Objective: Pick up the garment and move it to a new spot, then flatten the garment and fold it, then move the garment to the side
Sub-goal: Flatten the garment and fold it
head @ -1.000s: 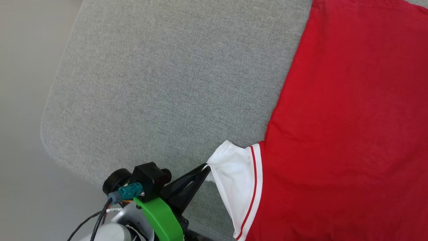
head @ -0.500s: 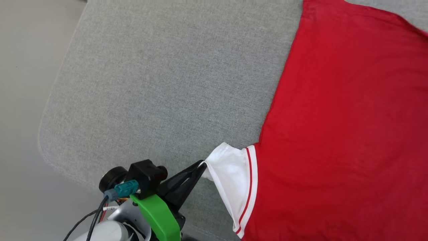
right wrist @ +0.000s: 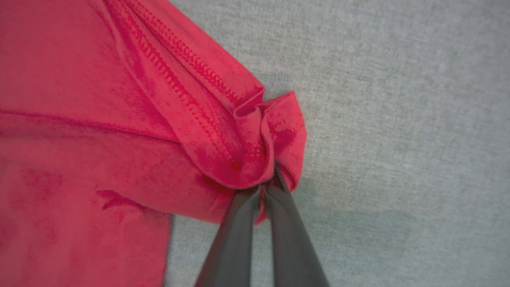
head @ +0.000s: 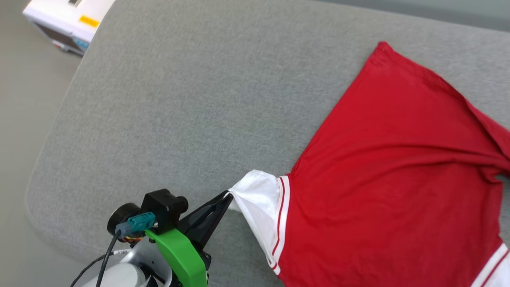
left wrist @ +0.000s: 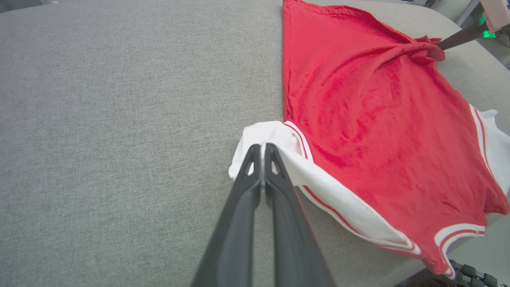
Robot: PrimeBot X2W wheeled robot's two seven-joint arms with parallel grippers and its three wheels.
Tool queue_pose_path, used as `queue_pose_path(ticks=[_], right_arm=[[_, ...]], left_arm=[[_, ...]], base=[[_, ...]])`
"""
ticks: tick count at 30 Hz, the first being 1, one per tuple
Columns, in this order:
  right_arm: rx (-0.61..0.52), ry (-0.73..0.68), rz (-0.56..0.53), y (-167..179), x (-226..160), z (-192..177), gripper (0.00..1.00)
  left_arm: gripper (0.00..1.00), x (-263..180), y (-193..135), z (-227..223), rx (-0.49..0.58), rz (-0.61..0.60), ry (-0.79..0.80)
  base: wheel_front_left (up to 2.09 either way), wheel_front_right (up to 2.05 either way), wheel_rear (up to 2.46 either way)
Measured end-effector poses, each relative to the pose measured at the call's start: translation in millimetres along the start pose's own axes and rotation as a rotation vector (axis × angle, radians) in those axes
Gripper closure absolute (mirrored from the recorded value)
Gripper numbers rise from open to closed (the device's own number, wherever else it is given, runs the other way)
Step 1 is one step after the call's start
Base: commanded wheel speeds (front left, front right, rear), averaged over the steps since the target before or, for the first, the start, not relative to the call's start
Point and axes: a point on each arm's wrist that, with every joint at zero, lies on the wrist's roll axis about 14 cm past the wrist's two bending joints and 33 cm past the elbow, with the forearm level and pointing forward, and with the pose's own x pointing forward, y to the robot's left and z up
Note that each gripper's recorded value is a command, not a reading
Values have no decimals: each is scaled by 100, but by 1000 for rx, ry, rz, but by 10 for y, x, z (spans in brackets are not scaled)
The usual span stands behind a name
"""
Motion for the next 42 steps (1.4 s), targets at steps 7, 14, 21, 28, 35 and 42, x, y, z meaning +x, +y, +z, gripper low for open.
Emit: queue_pose_path(ticks=[7,14,21,28,35,42], right_arm=[[84,-41,-31,-184,-389,-428,100],[162,-83,-75,-351,-801,-844,100],[252,-118,-75,-290,-1035,-1256,100],[300,-78,-81,-176,-1046,-1627,100],[263,-94,-67,-103,-1046,-1505,0],[106,-165,-10,98,-1200,-868,0]], left_arm=[[100,-27,-128,110,4,-30,-54],[100,13,-299,198,-10,-79,-95],[100,59,-379,303,-6,-96,-145],[100,82,-464,313,-25,-111,-165],[100,89,-466,384,-38,-112,-196],[100,76,-453,381,-51,-109,-194]], base=[[0,0,0],[0,0,0],[0,0,0],[0,0,0],[0,0,0],[0,0,0]])
